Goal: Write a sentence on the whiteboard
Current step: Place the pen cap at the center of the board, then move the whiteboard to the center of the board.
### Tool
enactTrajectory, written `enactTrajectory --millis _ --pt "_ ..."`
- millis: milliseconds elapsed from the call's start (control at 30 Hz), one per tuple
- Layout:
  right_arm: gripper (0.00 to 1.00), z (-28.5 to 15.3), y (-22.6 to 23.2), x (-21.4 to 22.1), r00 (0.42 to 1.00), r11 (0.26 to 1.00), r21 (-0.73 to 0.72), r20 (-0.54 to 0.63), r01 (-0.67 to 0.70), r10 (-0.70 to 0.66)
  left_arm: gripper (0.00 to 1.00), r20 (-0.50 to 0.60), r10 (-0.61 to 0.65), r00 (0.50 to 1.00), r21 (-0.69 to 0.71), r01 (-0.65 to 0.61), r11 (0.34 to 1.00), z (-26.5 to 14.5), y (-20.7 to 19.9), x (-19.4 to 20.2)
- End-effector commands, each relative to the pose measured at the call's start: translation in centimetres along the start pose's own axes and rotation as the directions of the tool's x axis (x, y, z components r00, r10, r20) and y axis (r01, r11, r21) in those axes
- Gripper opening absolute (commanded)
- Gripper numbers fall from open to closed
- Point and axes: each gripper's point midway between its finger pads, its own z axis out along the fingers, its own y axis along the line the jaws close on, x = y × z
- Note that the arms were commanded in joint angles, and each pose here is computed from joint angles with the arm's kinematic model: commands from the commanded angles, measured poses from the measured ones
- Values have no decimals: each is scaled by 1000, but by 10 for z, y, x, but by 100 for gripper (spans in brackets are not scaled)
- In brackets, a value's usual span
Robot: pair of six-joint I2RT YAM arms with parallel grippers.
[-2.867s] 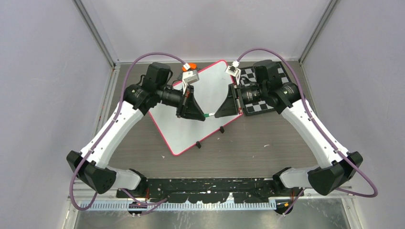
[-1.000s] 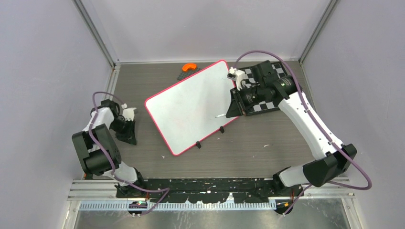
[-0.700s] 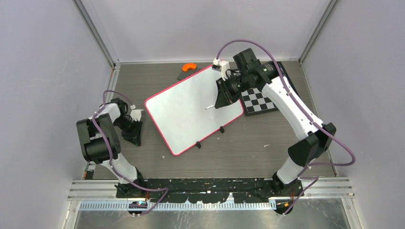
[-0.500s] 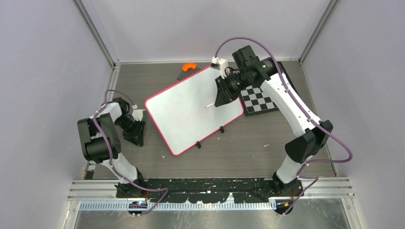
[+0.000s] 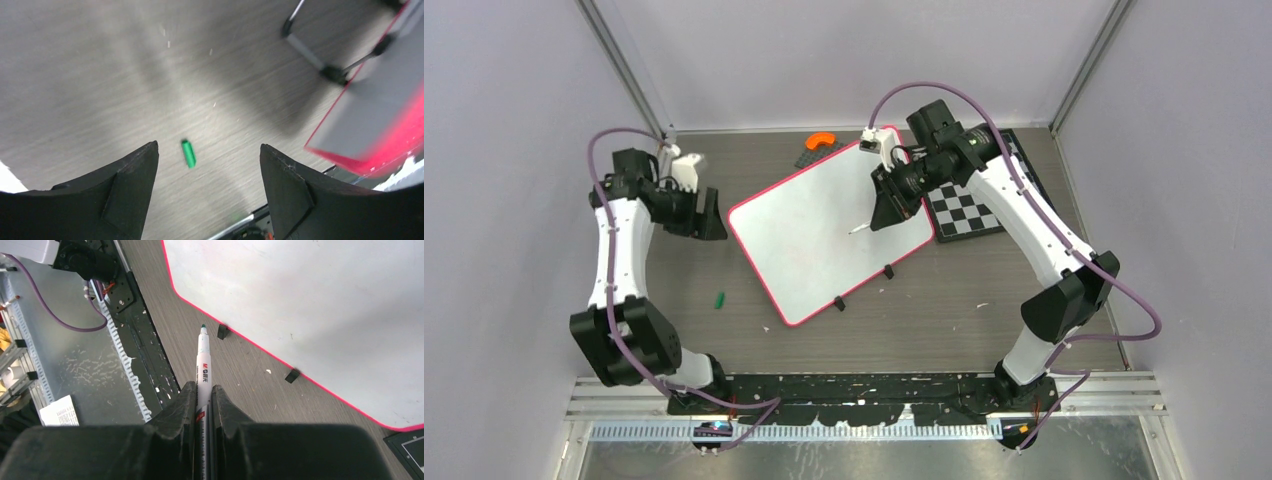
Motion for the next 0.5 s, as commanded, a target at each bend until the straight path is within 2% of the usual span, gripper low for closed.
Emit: enactTrajectory --millis 0,100,233,467 --pt "0 -14 25 -13 992 993 -69 88 100 -94 77 254 -31 967 128 -1 992 -53 -49 -59" --pt "0 -15 29 -9 989 991 -76 106 108 -99 78 370 -92 925 254 -6 967 -79 -73 -104" --pt "0 -19 28 -7 987 993 -46 118 112 -106 77 379 -185 907 466 -14 885 -80 -96 -145" --pt "0 -30 28 -10 984 994 -17 143 105 -102 79 339 -125 932 506 -69 860 -38 -112 -176"
